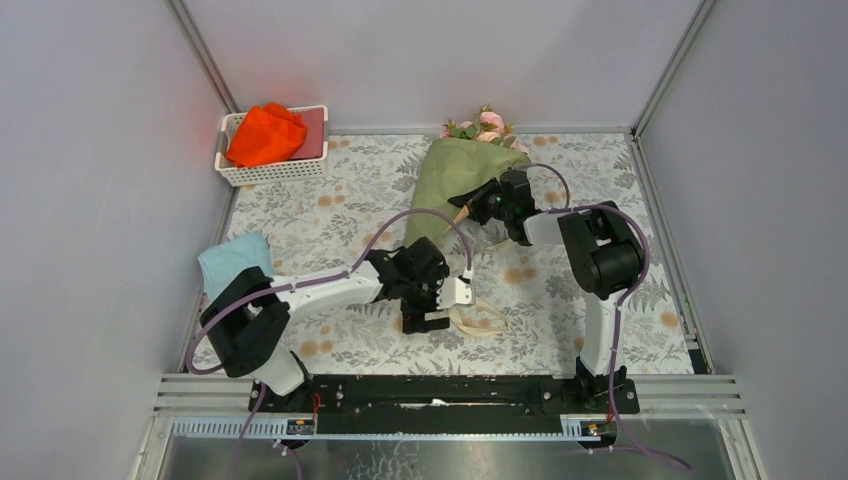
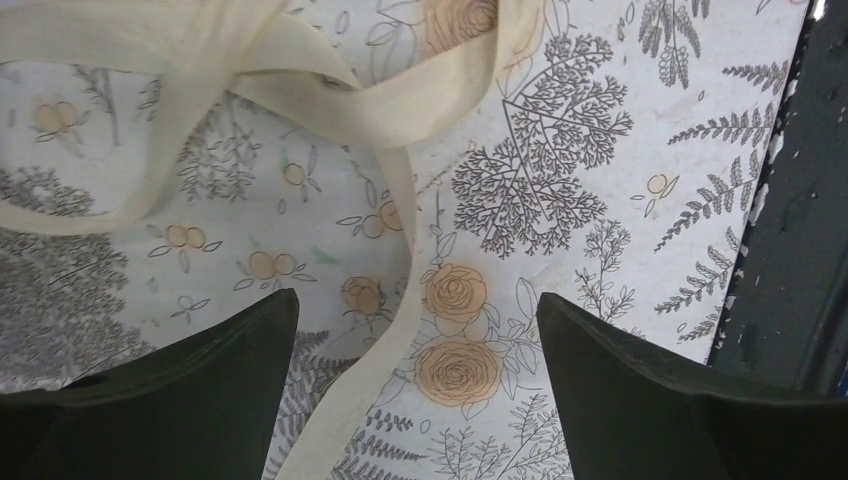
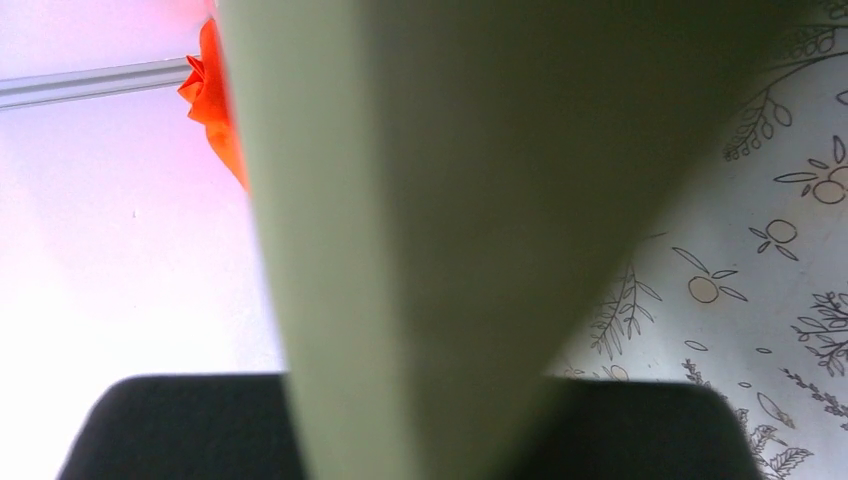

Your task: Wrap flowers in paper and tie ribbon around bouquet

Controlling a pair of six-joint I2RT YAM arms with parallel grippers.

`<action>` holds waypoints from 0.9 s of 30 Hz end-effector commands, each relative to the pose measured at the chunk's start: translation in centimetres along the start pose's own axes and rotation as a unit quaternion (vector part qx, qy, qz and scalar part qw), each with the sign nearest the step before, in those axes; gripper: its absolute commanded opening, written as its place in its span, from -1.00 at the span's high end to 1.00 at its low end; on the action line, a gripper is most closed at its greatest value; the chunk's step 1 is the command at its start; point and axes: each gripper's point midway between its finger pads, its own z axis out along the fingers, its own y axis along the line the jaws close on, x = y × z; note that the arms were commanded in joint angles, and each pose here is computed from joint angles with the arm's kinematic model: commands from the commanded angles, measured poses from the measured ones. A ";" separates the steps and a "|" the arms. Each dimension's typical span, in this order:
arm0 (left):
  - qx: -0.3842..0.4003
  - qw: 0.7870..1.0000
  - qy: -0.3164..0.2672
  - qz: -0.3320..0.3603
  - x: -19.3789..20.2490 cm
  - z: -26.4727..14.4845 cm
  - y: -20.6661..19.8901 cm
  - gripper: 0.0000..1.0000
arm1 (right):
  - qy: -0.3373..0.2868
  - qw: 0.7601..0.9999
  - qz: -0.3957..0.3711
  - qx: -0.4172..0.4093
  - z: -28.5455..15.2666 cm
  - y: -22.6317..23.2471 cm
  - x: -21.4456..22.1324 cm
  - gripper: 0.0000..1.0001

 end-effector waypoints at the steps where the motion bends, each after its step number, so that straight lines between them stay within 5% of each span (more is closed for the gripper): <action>1: -0.017 0.999 -0.006 0.046 -0.5 1.2 0.5 -0.92 | -0.025 0.997 -0.046 -0.049 -0.9 4.9 -1.6 1.00; 6: -0.056 0.996 0.058 0.033 2.4 3.4 2.1 -0.79 | -0.028 0.997 -0.059 -0.047 -1.0 5.1 -1.8 1.00; 8: -0.061 0.995 0.080 0.028 3.6 3.8 2.3 -0.28 | -0.027 0.996 -0.063 -0.052 -1.2 5.5 -2.0 1.00; 11: -0.065 0.993 0.100 0.027 4.7 3.2 2.1 0.86 | -0.028 0.995 -0.071 -0.060 -1.7 6.7 -3.0 1.00; 12: -0.073 0.992 0.101 0.025 4.6 2.7 2.2 1.00 | -0.029 0.995 -0.077 -0.061 -1.9 7.1 -3.4 1.00; 15: -0.090 0.992 0.090 0.018 2.1 -1.1 2.6 1.00 | -0.025 0.993 -0.095 -0.058 -2.2 7.8 -4.1 1.00; 23: -0.234 0.963 -0.130 0.011 -17.4 -22.5 6.6 1.00 | -0.028 0.991 -0.129 -0.038 -2.3 7.7 -5.7 1.00; 27: -0.262 0.946 -0.187 0.039 -22.7 -28.3 5.1 1.00 | -0.027 0.989 -0.140 -0.035 -2.3 8.0 -6.0 1.00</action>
